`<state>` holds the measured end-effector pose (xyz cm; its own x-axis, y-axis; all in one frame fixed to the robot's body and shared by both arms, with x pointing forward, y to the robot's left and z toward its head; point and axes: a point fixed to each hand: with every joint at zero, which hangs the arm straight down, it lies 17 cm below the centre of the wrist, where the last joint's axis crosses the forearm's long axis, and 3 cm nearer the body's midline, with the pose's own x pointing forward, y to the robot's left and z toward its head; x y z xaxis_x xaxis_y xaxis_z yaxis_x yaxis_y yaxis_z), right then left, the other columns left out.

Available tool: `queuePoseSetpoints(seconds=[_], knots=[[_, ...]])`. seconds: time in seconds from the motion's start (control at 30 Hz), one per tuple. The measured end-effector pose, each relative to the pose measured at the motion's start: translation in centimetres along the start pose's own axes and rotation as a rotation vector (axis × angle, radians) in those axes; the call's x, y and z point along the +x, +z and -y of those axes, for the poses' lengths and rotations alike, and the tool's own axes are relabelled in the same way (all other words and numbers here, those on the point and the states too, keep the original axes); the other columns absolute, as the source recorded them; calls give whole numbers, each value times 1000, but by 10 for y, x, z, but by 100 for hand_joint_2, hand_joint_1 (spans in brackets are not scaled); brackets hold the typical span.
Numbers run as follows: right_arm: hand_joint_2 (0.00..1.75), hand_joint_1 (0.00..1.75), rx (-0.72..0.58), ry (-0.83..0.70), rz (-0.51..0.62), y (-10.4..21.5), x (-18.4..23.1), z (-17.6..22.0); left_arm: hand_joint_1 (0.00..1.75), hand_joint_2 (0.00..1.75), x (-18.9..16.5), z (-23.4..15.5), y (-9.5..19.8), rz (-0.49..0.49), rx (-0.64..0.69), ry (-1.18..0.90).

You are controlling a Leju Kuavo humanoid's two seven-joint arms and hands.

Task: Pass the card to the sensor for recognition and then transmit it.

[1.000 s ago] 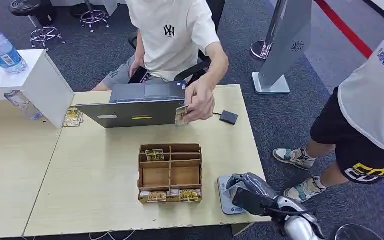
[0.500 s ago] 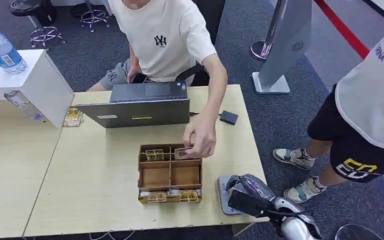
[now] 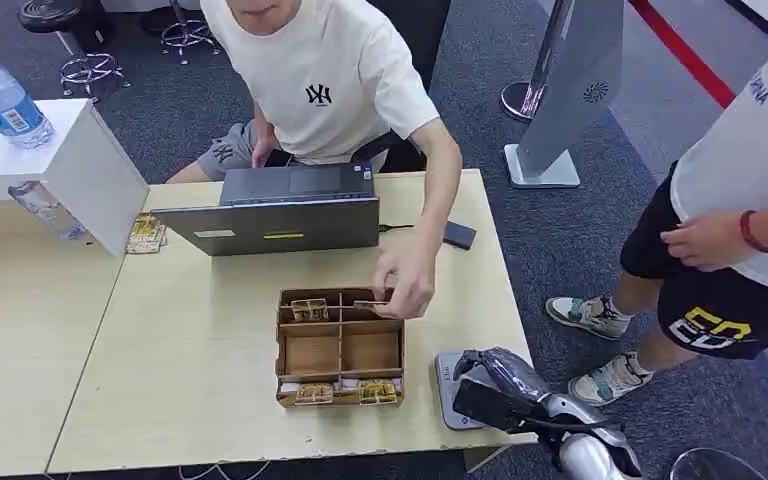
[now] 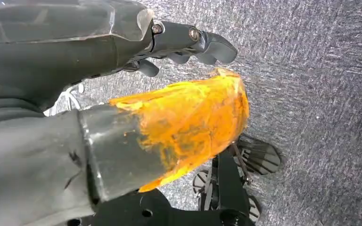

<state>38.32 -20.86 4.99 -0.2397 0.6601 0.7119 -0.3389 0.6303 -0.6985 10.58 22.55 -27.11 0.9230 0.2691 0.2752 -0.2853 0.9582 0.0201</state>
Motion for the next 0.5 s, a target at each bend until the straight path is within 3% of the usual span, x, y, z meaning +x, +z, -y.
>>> queuePoseSetpoints(seconds=[0.5], knots=[[175,175,-3,44,-17,-1,-7,0,0,0,0,0,0,0,0,-2]])
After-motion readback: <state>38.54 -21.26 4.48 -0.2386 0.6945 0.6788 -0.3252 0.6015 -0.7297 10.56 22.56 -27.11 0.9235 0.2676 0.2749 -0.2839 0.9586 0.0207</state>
